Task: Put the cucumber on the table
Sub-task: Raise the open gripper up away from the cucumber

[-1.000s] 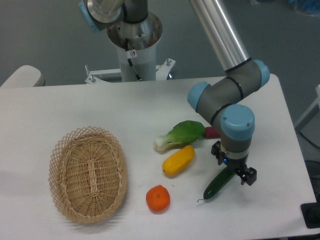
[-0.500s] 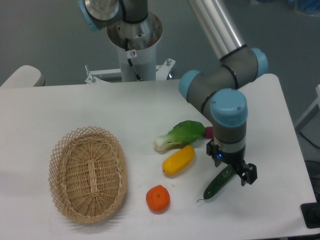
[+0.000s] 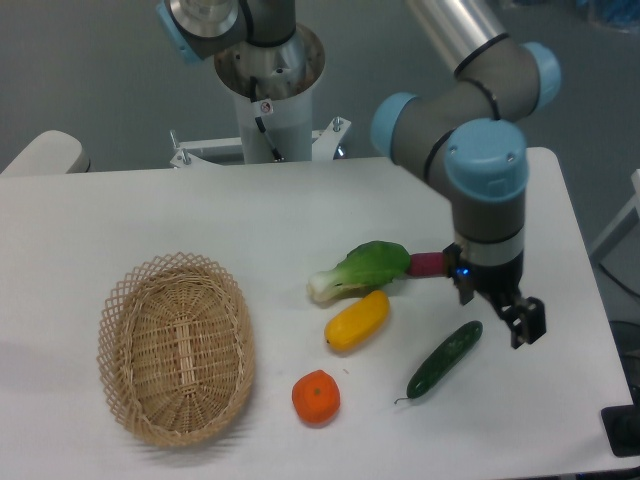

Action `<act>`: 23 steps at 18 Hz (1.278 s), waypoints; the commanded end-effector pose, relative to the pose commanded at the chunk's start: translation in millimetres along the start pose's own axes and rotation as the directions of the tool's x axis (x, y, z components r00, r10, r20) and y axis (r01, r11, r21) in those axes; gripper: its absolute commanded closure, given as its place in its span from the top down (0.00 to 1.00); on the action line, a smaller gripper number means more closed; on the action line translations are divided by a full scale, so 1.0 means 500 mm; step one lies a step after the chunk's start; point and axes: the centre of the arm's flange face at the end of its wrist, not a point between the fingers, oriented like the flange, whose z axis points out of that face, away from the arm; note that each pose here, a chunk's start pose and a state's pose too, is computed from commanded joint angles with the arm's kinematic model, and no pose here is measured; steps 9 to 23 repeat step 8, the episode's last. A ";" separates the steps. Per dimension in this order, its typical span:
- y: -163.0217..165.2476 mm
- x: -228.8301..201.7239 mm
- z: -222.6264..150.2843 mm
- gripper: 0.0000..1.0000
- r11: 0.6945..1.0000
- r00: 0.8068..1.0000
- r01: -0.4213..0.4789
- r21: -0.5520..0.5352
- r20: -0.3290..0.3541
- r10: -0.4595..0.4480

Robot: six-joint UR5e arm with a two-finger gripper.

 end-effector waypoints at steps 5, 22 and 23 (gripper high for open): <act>0.079 0.012 -0.002 1.00 0.994 0.994 -0.105 0.008 -0.010 0.105; 0.091 0.013 -0.001 1.00 0.993 0.994 -0.109 0.036 -0.002 0.109; 0.091 0.013 -0.001 1.00 0.993 0.994 -0.109 0.036 -0.002 0.109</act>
